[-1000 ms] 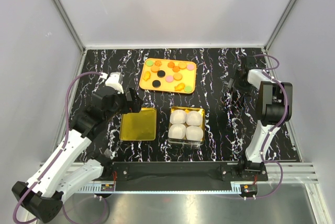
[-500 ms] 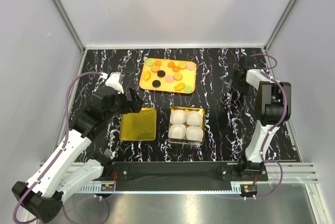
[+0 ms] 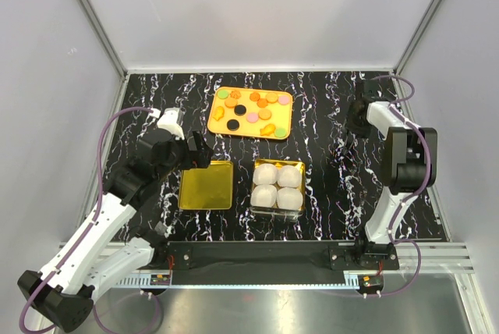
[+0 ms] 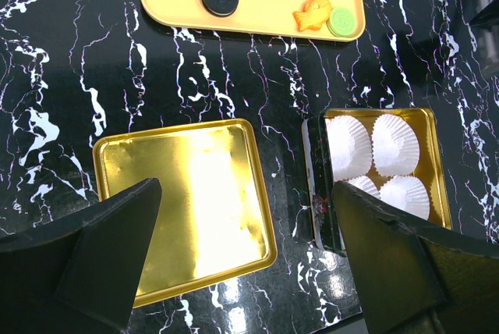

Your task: Pack the cookies

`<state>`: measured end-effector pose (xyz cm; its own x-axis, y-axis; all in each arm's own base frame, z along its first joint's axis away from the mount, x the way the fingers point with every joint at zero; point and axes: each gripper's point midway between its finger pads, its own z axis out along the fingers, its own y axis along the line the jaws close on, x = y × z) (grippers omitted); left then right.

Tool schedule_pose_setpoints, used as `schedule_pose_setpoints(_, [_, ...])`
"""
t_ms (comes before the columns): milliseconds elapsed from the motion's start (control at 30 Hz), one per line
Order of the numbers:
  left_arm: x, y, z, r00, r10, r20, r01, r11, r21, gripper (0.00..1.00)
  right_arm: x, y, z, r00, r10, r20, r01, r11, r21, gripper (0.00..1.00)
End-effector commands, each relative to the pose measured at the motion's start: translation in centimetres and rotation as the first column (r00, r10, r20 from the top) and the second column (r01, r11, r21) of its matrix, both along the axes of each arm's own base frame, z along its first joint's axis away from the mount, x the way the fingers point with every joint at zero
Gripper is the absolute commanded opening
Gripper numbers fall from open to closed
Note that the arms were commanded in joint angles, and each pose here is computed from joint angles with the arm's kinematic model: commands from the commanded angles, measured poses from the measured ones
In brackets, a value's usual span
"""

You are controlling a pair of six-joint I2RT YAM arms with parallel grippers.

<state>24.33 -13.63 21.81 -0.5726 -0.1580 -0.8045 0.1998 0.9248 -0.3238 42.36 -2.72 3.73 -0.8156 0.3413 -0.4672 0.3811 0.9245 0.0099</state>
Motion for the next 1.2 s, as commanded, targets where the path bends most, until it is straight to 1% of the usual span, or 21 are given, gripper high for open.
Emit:
schedule_pose_setpoints(0, [0.5, -0.4, 0.8, 0.999, -0.016, 0.046, 0.017, 1.0, -0.019, 0.99, 1.4, 0.4, 6.8, 0.99, 0.005, 0.143, -0.001, 1.0, -0.03, 0.52])
schedule_pose_setpoints(33, [0.4, -0.3, 0.7, 0.999, -0.014, 0.043, 0.015, 1.0, -0.019, 0.99, 1.4, 0.2, 7.4, 0.989, -0.003, 0.151, 0.009, 0.999, -0.042, 0.52])
schedule_pose_setpoints(67, [0.5, -0.3, 0.7, 0.999, -0.01, 0.044, 0.011, 1.0, -0.017, 0.99, 1.5, 1.4, 8.0, 0.987, 0.028, 0.158, -0.021, 0.999, -0.048, 0.52])
schedule_pose_setpoints(267, [0.8, -0.1, 0.4, 0.999, 0.006, 0.042, -0.006, 1.0, -0.007, 0.99, 0.8, 3.1, 10.7, 0.984, 0.068, 0.167, -0.056, 0.996, -0.074, 0.52])
schedule_pose_setpoints(300, [0.8, 0.0, 0.4, 0.999, 0.009, 0.04, -0.009, 1.0, -0.005, 0.99, 0.6, 3.3, 11.6, 0.98, 0.072, 0.186, -0.059, 0.995, -0.074, 0.52])
schedule_pose_setpoints(400, [1.0, 0.8, 0.3, 0.998, 0.044, 0.036, -0.045, 0.999, 0.027, 0.99, -0.2, 4.1, 12.5, 0.975, 0.096, 0.198, -0.089, 0.995, -0.043, 0.52])
schedule_pose_setpoints(467, [1.1, 1.7, 0.5, 0.995, 0.081, 0.057, -0.083, 0.995, 0.049, 0.99, -0.7, 4.5, 13.1, 0.973, 0.113, 0.2, -0.107, 0.993, -0.04, 0.52])
schedule_pose_setpoints(533, [1.2, 2.1, 0.6, 0.993, 0.093, 0.068, -0.097, 0.993, 0.06, 0.99, -1.3, 4.8, 14.1, 0.967, 0.124, 0.22, -0.12, 0.992, -0.034, 0.52])
schedule_pose_setpoints(567, [1.3, 2.2, 0.5, 0.993, 0.098, 0.069, -0.103, 0.993, 0.065, 0.99, -1.5, 5.0, 14.4, 0.966, 0.119, 0.228, -0.117, 0.993, -0.021, 0.49])
schedule_pose_setpoints(600, [1.3, 2.1, 0.5, 0.993, 0.095, 0.069, -0.1, 0.993, 0.069, 0.99, -1.8, 5.7, 15.3, 0.958, 0.135, 0.253, -0.14, 0.99, 0.001, 0.49])
schedule_pose_setpoints(767, [1.4, 2.3, 0.4, 0.993, 0.099, 0.068, -0.104, 0.991, 0.081, 0.99, -3.1, 7.8, 17.3, 0.94, 0.168, 0.297, -0.186, 0.982, 0.03, 0.48])
schedule_pose_setpoints(933, [1.4, 2.3, 0.3, 0.993, 0.098, 0.071, -0.103, 0.991, 0.079, 0.99, -4.0, 11.7, 18.3, 0.916, 0.24, 0.322, -0.273, 0.96, 0.064, 0.46])
schedule_pose_setpoints(1100, [1.4, 2.0, 0.3, 0.994, 0.086, 0.064, -0.091, 0.993, 0.075, 0.99, -4.6, 15.3, 19.5, 0.89, 0.295, 0.347, -0.343, 0.935, 0.086, 0.46])
schedule_pose_setpoints(1167, [1.4, 2.2, 0.4, 0.994, 0.092, 0.065, -0.097, 0.992, 0.076, 0.99, -5.2, 17.9, 19.6, 0.873, 0.339, 0.35, -0.393, 0.914, 0.095, 0.46])
